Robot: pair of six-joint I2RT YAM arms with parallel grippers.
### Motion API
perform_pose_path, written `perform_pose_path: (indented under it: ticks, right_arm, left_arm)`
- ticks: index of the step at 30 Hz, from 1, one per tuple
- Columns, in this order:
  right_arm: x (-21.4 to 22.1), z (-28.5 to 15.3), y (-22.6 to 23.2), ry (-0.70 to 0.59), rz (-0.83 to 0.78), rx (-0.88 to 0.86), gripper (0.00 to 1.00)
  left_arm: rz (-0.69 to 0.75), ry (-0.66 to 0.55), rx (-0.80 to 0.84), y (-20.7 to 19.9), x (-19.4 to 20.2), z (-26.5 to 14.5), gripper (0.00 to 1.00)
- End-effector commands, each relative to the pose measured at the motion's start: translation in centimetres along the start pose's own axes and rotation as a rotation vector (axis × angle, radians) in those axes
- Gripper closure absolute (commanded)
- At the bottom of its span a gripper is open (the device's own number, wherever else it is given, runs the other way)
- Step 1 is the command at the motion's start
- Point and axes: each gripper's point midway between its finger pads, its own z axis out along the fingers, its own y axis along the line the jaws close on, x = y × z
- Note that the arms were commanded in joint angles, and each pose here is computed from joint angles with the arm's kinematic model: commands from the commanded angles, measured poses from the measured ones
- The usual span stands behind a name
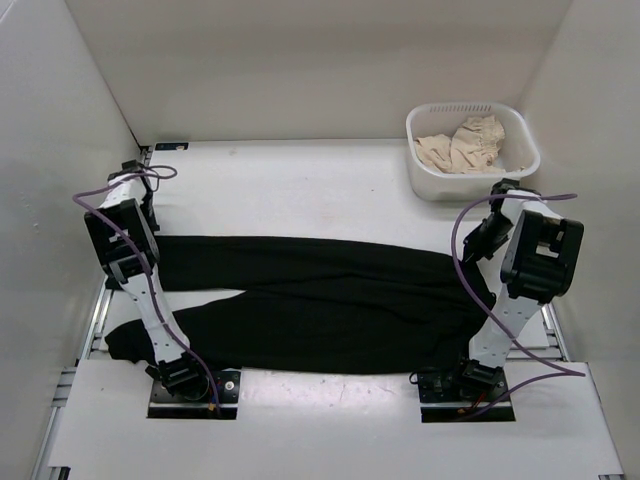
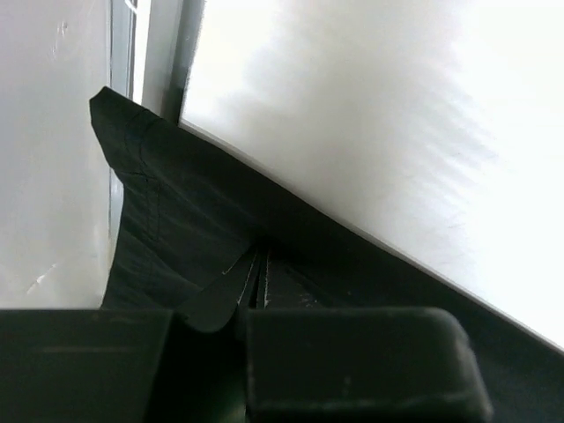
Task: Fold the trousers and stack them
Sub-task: Flatten the trousers out
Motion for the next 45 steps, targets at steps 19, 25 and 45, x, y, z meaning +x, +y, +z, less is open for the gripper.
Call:
perform_pose_path:
  ticks: [19, 25, 45]
  right_arm:
    - [-10.5, -15.9, 0.8, -0.542, 0.04, -0.034, 1.0]
    - [-9.9, -13.8, 1.5, -0.476, 0.024, -0.056, 1.0]
    - [-10.0, -12.1, -0.5, -0.464, 0.028, 0.064, 1.0]
  left_arm:
    - [-0.11, -0.242, 0.137, 1.6, -4.6, -8.4, 0.86]
    - [-0.034, -0.233, 0.202, -3.0, -5.8, -7.6, 0.28]
    - [0.04, -0.14, 0.222, -7.5, -4.6, -2.8, 0.86]
